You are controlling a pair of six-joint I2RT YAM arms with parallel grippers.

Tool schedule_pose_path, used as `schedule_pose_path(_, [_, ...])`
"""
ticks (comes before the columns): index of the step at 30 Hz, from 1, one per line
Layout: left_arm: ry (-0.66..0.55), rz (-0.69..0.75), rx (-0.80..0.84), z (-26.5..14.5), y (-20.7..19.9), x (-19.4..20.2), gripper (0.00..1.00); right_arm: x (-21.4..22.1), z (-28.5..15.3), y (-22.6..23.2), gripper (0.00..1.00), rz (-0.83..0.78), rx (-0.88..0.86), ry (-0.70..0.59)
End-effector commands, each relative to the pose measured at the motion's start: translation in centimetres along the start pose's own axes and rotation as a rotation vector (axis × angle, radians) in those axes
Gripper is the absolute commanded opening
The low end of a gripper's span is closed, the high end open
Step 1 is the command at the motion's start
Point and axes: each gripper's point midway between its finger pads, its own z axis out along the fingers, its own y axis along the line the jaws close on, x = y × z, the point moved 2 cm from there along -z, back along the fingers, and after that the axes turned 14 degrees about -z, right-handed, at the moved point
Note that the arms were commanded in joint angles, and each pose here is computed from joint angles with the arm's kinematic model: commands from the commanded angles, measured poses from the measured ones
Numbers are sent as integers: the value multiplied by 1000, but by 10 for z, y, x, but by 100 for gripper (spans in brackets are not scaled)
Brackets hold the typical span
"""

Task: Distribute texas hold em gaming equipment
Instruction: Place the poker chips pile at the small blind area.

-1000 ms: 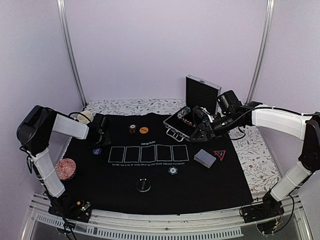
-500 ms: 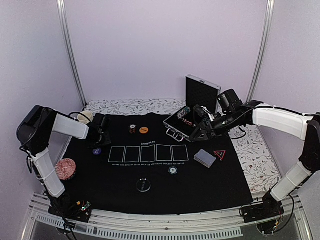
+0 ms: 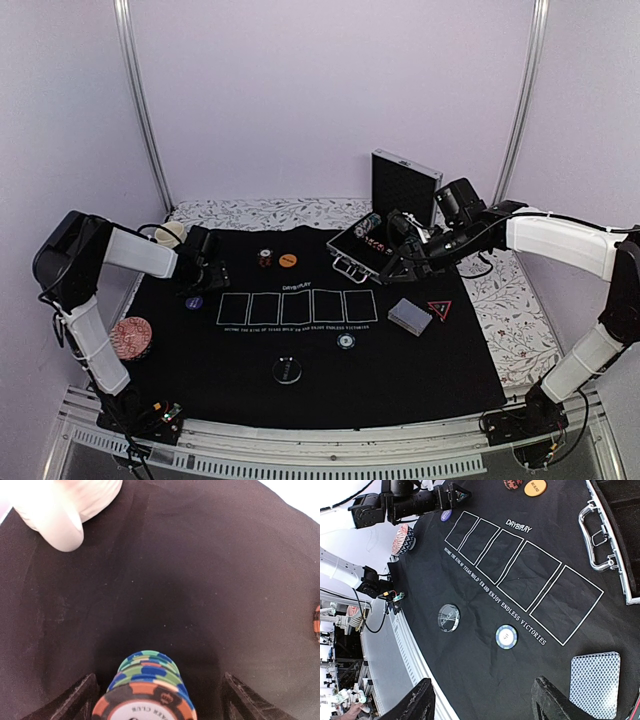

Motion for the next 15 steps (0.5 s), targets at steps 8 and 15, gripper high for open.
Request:
schedule_pose_path(8, [-39, 36, 28, -36, -6, -10, 92, -8, -8, -22, 68, 5, 211, 30])
schedule_pose_path(15, [-95, 47, 61, -72, -11, -24, 95, 11, 33, -22, 88, -37, 330, 191])
